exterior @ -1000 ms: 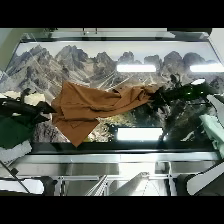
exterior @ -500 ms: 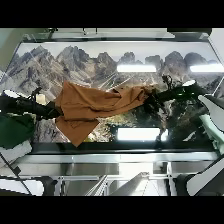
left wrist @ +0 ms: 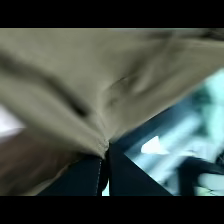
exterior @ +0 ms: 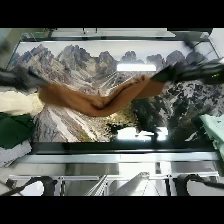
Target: Fold the shirts.
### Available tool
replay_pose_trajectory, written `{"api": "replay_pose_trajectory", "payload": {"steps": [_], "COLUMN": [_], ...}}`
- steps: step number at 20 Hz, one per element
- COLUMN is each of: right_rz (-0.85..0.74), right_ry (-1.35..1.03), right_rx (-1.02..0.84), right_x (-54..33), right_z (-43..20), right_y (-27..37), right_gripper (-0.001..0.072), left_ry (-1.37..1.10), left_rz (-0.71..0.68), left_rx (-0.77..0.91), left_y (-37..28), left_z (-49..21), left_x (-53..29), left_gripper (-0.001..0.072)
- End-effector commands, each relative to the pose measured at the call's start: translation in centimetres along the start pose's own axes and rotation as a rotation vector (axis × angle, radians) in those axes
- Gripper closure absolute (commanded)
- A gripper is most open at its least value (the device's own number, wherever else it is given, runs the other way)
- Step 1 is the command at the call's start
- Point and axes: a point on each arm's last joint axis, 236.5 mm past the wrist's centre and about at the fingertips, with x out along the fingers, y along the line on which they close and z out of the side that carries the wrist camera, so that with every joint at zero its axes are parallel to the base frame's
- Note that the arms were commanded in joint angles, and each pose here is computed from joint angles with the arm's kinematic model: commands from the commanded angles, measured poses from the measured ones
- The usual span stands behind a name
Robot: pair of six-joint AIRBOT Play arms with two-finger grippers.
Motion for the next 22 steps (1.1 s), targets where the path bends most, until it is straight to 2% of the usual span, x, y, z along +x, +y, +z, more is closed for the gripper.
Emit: {"api": "replay_pose_trajectory", "payload": {"steps": [1,2,4,6,7,8,9,11,13,15,17,19,22], "right_rz": [-0.045,-0.139,-0.334,-0.441,-0.476,-0.489,-0.485,-0.476,-0.444,-0.281,-0.131,-0.09,-0.078], "right_ry": [-0.332,-0.47,-0.692,-0.815,-0.841,-0.836,-0.809,-0.701,-0.527,-0.282,-0.159,-0.154,-0.186], "right_rx": [-0.468,-0.608,-0.826,-0.927,-0.925,-0.878,-0.798,-0.522,-0.273,-0.09,-0.028,-0.009,-0.066], "right_x": [-6.1,-8.3,-12.4,-15.0,-15.7,-15.8,-15.4,-13.6,-9.7,-3.0,1.9,3.8,2.4], "right_z": [2.8,3.5,3.5,3.1,3.8,5.1,6.7,10.3,11.0,7.9,5.6,5.5,6.5], "right_y": [18.6,22.5,28.8,31.7,31.3,29.5,26.6,16.3,4.9,-2.7,-5.1,-6.4,-4.4], "right_gripper": [0.0691,0.0691,0.0692,0.0692,0.0692,0.0692,0.0692,0.0692,0.0692,0.0693,0.0693,0.0692,0.0693], "left_ry": [-0.364,-0.522,-0.828,-0.989,-1.002,-0.993,-0.98,-0.88,-0.669,-0.462,-0.357,-0.299,-0.279], "left_rz": [-0.336,-0.259,0.063,0.362,0.438,0.456,0.442,0.316,0.198,0.126,0.094,0.055,0.005], "left_rx": [0.561,0.689,0.809,0.824,0.788,0.703,0.597,0.336,0.121,0.073,0.057,0.06,0.112], "left_y": [-23.9,-28.0,-31.4,-31.0,-29.4,-26.6,-22.9,-13.3,-4.1,1.6,4.4,4.9,2.8], "left_z": [1.7,2.3,4.1,4.8,5.0,5.2,5.7,6.5,5.8,4.6,4.7,5.9,8.5], "left_x": [-9.2,-12.1,-17.1,-20.6,-21.2,-21.6,-21.9,-19.9,-13.1,-4.2,2.0,5.3,5.0], "left_gripper": [0.0681,0.068,0.068,0.0679,0.0679,0.0679,0.068,0.068,0.068,0.0682,0.0681,0.0682,0.0688]}}
